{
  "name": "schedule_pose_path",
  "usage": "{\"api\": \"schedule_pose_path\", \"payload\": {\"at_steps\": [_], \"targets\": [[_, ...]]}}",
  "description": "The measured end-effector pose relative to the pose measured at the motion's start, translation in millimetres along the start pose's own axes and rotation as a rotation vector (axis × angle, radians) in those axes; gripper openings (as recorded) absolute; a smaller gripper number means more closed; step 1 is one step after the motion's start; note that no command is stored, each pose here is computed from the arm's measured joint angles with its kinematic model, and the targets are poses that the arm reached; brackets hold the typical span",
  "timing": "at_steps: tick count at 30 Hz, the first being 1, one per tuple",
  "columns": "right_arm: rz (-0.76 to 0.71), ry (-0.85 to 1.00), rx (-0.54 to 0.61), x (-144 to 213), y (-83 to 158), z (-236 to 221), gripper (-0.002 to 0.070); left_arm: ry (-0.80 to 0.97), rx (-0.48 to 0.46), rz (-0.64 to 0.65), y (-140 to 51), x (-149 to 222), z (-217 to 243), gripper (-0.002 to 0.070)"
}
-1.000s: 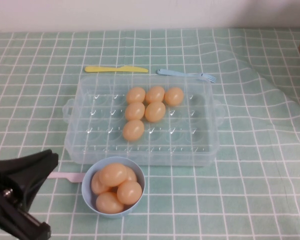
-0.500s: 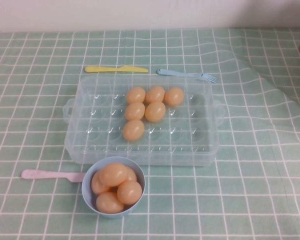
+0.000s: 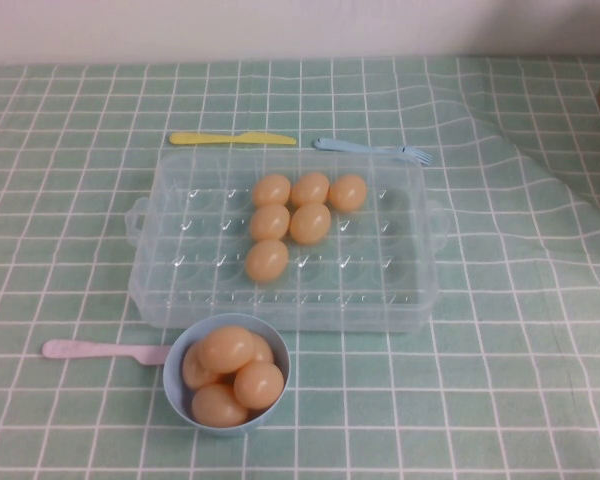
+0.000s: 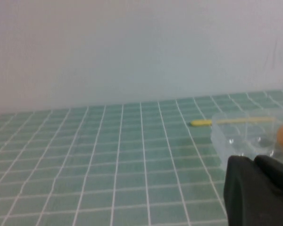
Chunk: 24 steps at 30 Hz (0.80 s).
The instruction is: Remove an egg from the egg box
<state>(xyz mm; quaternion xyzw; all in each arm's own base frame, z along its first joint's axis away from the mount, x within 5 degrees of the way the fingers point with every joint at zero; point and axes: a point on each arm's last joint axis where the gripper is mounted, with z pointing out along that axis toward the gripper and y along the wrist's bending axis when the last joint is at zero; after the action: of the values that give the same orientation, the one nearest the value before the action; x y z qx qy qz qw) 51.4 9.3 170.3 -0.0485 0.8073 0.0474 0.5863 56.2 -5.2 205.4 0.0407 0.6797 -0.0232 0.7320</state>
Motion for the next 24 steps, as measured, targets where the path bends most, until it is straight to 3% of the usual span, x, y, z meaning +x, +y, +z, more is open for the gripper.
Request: {"api": "schedule_pose_path", "payload": {"at_steps": [10, 24], "targets": [[0.000, 0.000, 0.000, 0.0, 0.0, 0.0, -0.0017, 0.347, 0.018, 0.035, -1.1, 31.3, -5.5, -0.0002], [0.000, 0.000, 0.000, 0.0, 0.0, 0.0, -0.0017, 0.369, 0.018, 0.041, -0.9, 33.2, -6.2, -0.0002]]}}
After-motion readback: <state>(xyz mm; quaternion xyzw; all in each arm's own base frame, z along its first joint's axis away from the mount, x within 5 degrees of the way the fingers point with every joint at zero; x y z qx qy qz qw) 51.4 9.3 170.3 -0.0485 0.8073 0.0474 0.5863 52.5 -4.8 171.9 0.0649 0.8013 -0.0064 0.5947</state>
